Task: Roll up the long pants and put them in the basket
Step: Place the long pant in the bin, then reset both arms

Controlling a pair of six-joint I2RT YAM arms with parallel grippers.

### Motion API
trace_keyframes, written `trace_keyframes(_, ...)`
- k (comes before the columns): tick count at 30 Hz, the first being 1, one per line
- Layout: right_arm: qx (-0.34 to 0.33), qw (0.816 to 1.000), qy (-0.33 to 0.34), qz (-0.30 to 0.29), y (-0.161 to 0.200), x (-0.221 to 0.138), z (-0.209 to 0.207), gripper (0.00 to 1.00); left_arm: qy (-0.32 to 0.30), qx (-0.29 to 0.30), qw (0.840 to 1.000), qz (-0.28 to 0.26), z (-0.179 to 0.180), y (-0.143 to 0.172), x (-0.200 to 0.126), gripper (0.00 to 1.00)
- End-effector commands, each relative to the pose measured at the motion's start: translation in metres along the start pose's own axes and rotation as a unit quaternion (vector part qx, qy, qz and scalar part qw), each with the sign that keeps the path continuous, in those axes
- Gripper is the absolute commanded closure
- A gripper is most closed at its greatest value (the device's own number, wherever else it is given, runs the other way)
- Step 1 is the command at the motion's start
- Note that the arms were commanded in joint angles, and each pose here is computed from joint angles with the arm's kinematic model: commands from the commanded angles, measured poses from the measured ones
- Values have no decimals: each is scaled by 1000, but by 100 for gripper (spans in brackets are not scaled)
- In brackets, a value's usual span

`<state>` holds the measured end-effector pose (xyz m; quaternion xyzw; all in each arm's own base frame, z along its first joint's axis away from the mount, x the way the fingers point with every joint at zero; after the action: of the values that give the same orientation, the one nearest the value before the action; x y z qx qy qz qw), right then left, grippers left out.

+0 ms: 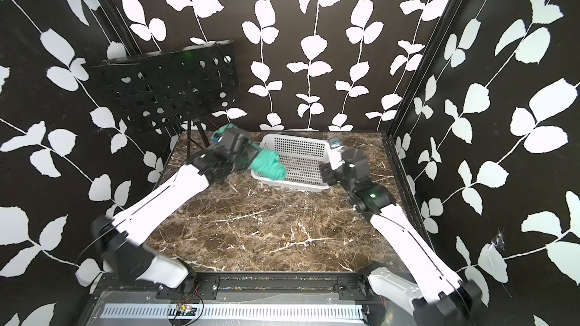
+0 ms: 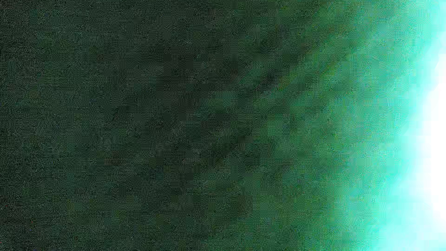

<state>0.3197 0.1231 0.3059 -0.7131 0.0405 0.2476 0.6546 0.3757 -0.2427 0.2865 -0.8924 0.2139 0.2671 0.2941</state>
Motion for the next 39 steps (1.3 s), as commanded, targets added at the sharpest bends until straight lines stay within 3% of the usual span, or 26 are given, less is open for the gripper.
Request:
trace_keyframes(1, 110, 990, 78, 34, 21, -2, -31, 26, 78, -18, 997, -18, -65, 14, 13, 69)
trace_keyframes(9, 129, 988, 83, 32, 20, -15, -38, 26, 61, -69, 996, -7, -95, 71, 104, 66)
trace_keyframes(19, 166, 983, 76, 17, 27, -14, -37, 25, -1, -101, 995, -13, -51, 100, 185, 61)
trace_keyframes(21, 172, 982, 79, 18, 32, -11, -37, 22, -11, -109, 994, 1, -39, 110, 194, 55)
trace_keyframes(22, 176, 981, 80, 17, 35, -10, -38, 21, -15, -116, 993, 10, -34, 115, 197, 46)
trace_keyframes(25, 185, 979, 82, 12, 40, -6, -38, 18, -28, -126, 991, 21, -25, 121, 196, 14)
trace_keyframes(27, 187, 978, 87, 12, 42, -5, -40, 17, -38, -133, 990, 23, -20, 120, 189, 1)
trace_keyframes(32, 190, 977, 98, 12, 46, -2, -43, 17, -49, -164, 985, 22, -15, 112, 161, 1)
trace_keyframes(39, 208, 974, 90, 6, 44, 1, -41, 16, -38, -174, 984, -1, -24, 99, 95, 1)
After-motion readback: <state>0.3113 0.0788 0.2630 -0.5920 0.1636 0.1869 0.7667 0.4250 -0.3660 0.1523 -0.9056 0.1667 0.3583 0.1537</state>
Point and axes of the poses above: each gripper's point midway between its finger pads, its own x axis out along the fingers, its own z axis along the line the jaws close on, y = z × x, the point moved 1 cm from there along -x, back along the fingers, and after that the axes turned 3 degrees about x, right-handed, at the moved point
